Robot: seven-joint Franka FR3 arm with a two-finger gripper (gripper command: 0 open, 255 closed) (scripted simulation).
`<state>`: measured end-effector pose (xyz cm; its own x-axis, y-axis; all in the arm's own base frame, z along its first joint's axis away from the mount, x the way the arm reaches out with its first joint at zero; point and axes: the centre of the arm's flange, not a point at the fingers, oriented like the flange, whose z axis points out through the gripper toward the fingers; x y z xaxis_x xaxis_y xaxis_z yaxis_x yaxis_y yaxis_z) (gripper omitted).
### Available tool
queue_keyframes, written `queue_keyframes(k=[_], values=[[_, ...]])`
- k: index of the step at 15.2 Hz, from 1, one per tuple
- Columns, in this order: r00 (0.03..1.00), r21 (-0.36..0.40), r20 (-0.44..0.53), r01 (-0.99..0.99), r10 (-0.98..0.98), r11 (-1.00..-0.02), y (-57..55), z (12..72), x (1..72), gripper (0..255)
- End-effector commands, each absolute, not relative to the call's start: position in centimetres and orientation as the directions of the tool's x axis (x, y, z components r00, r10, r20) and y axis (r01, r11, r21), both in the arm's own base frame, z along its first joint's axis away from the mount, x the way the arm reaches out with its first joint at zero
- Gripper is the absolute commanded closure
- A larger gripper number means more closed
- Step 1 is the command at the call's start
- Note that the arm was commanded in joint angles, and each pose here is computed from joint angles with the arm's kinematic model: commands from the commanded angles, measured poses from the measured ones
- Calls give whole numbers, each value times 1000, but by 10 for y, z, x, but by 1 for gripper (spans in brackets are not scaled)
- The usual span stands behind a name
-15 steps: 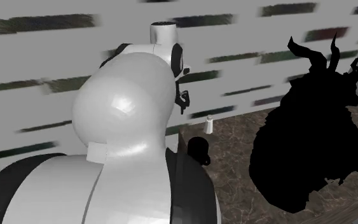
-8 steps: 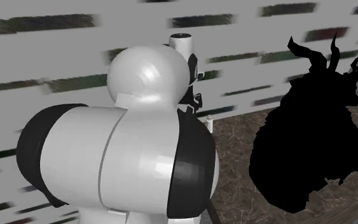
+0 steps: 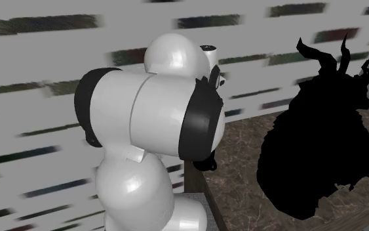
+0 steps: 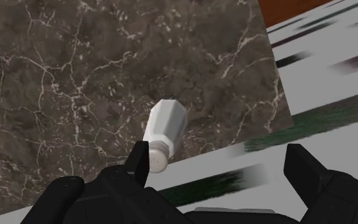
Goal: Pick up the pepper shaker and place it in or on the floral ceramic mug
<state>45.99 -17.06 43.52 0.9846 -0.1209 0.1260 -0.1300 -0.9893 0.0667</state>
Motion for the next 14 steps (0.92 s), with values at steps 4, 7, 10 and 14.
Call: queue_keyframes(k=[4, 7, 10, 14], values=[[982, 81, 146, -129, -117, -988, -214, 407, 494, 0], [982, 84, 150, -129, -116, -988, -226, 395, 504, 0], [982, 84, 150, -129, -116, -988, -227, 379, 506, 0], [982, 84, 150, -129, -116, -988, -229, 361, 509, 0]])
